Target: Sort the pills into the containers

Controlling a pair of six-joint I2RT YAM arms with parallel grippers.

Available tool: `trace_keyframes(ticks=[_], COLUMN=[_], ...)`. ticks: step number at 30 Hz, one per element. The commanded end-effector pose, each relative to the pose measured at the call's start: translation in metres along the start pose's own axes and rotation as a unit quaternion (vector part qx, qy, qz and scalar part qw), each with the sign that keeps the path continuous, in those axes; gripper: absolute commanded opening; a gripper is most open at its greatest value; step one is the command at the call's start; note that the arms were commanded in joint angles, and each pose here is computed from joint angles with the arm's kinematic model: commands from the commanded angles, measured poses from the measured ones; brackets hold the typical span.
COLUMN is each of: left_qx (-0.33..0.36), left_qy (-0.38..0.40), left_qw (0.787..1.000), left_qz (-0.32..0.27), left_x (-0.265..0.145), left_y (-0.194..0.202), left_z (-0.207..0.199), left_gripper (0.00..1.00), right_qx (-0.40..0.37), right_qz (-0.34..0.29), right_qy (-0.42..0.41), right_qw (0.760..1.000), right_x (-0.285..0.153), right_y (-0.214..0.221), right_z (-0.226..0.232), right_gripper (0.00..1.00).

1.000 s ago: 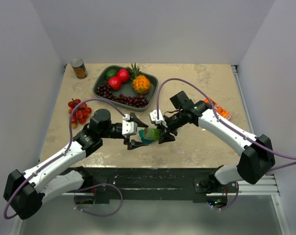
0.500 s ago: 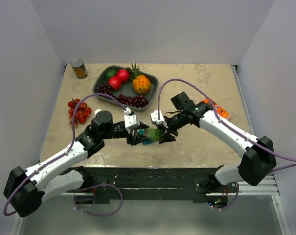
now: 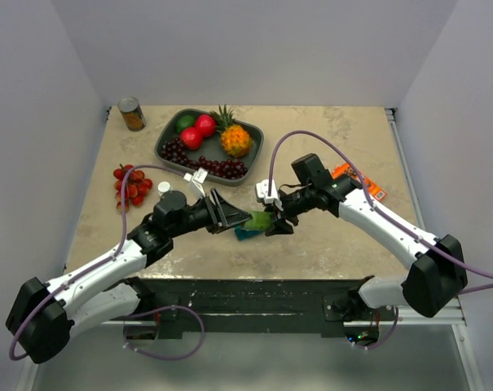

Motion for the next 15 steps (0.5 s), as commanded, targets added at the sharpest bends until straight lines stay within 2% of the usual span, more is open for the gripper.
trace_keyframes(ticks=[1,2,3,5,6,8,9,11,12,14,15], left_qx=[-0.182,-0.172,-0.142,-0.112,-0.070,-0.022,0.038,0.095,0.167,0.231,0.305], left_qy=[0.006,-0.001,0.011,0.012,0.015,0.000,-0.006,-0.033,-0.048,-0.082,-0.081], left_qw=[0.982,0.984,0.989,0.993,0.997,1.000,0.999,0.995,0.985,0.970,0.949], left_qz=[0.041,0.043,0.040,0.037,0.029,0.021,0.010,0.007,-0.002,0.001,0.008], left_x=[0.005,0.007,0.007,0.006,0.004,-0.001,-0.004,-0.012,-0.016,-0.025,-0.029], left_y=[0.007,0.006,0.001,-0.002,-0.008,-0.013,-0.019,-0.022,-0.029,-0.032,-0.034], left_z=[-0.012,-0.012,-0.022,-0.025,-0.028,-0.025,-0.023,-0.013,-0.010,-0.001,0.003], left_gripper=[0.06,0.17,0.41,0.66,0.81,0.92,0.98,0.99,0.99,0.99,0.99], right_qx=[-0.011,-0.011,-0.012,-0.013,-0.012,-0.015,-0.011,-0.010,-0.010,-0.008,-0.009], right_qz=[-0.004,-0.004,-0.005,-0.007,-0.007,-0.009,-0.008,-0.008,-0.009,-0.011,-0.013], right_qy=[0.034,0.035,0.036,0.040,0.039,0.043,0.043,0.046,0.046,0.050,0.049], right_qw=[0.999,0.999,0.999,0.999,0.999,0.999,0.999,0.999,0.999,0.999,0.999], right_x=[-0.011,-0.012,-0.012,-0.014,-0.014,-0.015,-0.015,-0.016,-0.016,-0.018,-0.019], right_y=[-0.004,-0.004,-0.004,-0.003,-0.003,-0.003,-0.001,0.000,-0.001,0.001,0.001], right_z=[-0.008,-0.008,-0.008,-0.008,-0.008,-0.009,-0.009,-0.009,-0.009,-0.010,-0.009], right_gripper=[0.00,0.00,0.00,0.00,0.00,0.00,0.00,0.00,0.00,0.00,0.00])
Point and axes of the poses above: each gripper's point midway between its finger pads, its own x axis out along the fingers, its own z axis along the line the jaws close on, y = z × x, the point moved 5 cm from there along -x, back along the fingers, and after that the axes turned 10 degrees about -x, right-handed, at the moved point
